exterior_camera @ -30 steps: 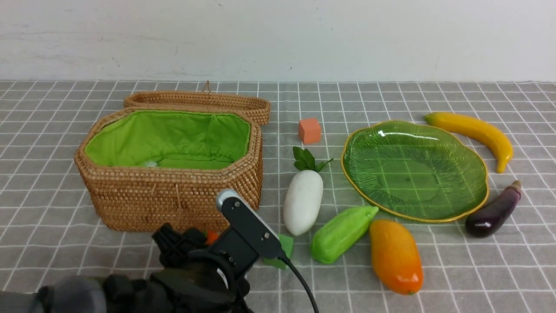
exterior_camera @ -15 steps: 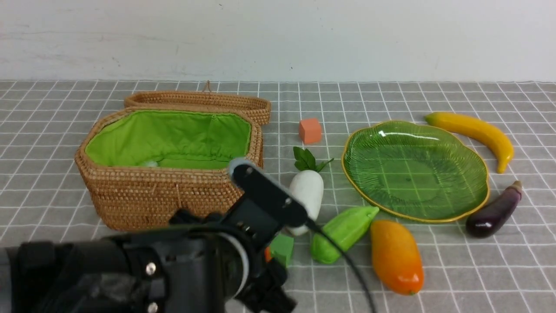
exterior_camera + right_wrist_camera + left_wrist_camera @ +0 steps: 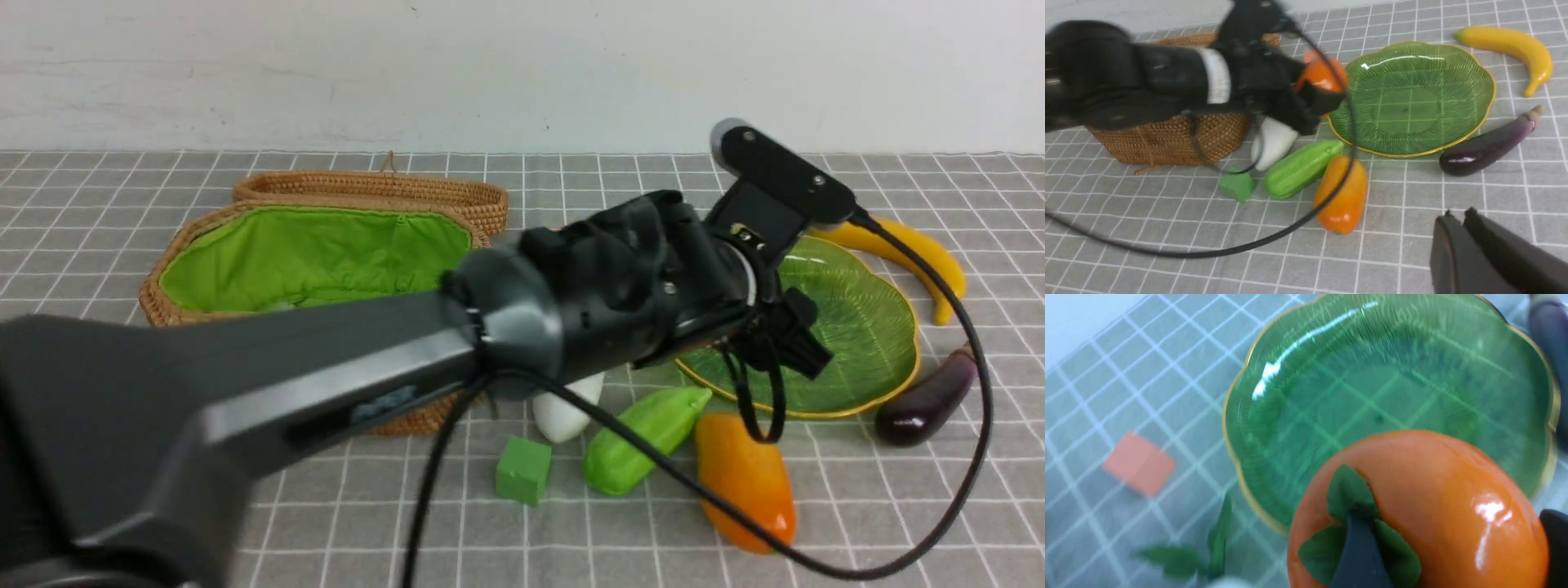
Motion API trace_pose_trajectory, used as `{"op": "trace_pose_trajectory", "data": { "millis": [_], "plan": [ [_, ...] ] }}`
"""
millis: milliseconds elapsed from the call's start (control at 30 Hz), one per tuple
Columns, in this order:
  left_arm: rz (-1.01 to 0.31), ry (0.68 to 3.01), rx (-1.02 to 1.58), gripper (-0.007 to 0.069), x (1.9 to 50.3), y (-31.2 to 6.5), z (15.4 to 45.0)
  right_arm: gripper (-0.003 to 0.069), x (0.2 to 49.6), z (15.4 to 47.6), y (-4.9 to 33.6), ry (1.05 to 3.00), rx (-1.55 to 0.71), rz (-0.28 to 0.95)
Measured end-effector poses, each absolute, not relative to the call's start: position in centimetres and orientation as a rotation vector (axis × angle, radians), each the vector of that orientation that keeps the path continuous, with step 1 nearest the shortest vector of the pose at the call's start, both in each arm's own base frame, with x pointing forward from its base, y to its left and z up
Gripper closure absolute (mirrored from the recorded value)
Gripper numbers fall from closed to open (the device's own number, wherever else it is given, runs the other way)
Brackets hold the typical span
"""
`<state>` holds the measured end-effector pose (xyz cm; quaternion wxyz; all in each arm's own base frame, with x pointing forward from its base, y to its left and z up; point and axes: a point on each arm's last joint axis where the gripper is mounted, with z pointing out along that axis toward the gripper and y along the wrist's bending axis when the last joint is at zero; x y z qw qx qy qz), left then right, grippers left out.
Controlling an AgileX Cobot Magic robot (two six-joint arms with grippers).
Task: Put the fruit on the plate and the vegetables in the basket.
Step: Grab a tomato with your left arm and place it on the plate on the right, then take a daikon with your left arm and place it on the basket on the left.
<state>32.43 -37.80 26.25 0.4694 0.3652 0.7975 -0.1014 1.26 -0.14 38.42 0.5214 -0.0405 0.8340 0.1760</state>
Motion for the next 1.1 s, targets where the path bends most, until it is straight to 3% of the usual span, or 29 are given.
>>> {"op": "trace_pose_trajectory", "data": {
  "millis": [167,367,500,667,800,933,1000,1033,1100],
  "plan": [
    [-0.229,1.952,0.879,0.0139,35.8,-41.1,22.7,0.0609,1.3,38.4,-0.2,2.004,-0.096,0.409],
    [-0.225,1.951,0.861,0.0139,37.6,-41.5,20.7,0.0605,1.3,38.4,-0.3,2.007,-0.095,0.403],
    [-0.234,1.937,0.852,0.0116,37.9,-41.4,21.1,0.0601,1.3,38.3,-0.3,2.007,-0.095,0.405],
    [-0.252,1.945,0.825,-0.0014,37.8,-41.2,22.1,0.06,1.2,38.3,-0.2,2.008,-0.095,0.408],
    [-0.253,1.999,0.783,-0.0026,37.4,-40.5,23.5,0.0597,1.2,38.3,-0.2,2.008,-0.095,0.411],
    [-0.203,2.121,0.71,0.003,36.3,-38.6,26.9,0.0592,1.2,38.3,-0.2,2.008,-0.099,0.41],
    [-0.153,2.214,0.681,0.0108,35.3,-37.1,28.8,0.0591,1.2,38.3,-0.2,2.008,-0.099,0.41],
    [-0.087,2.305,0.693,0.0197,34.3,-35.7,30.1,0.0588,1.2,38.3,-0.2,2.008,-0.1,0.409],
    [-0.027,2.396,0.715,0.028,33.5,-34.6,30.6,0.0585,1.2,38.3,-0.2,2.009,-0.1,0.414]
  ]
}}
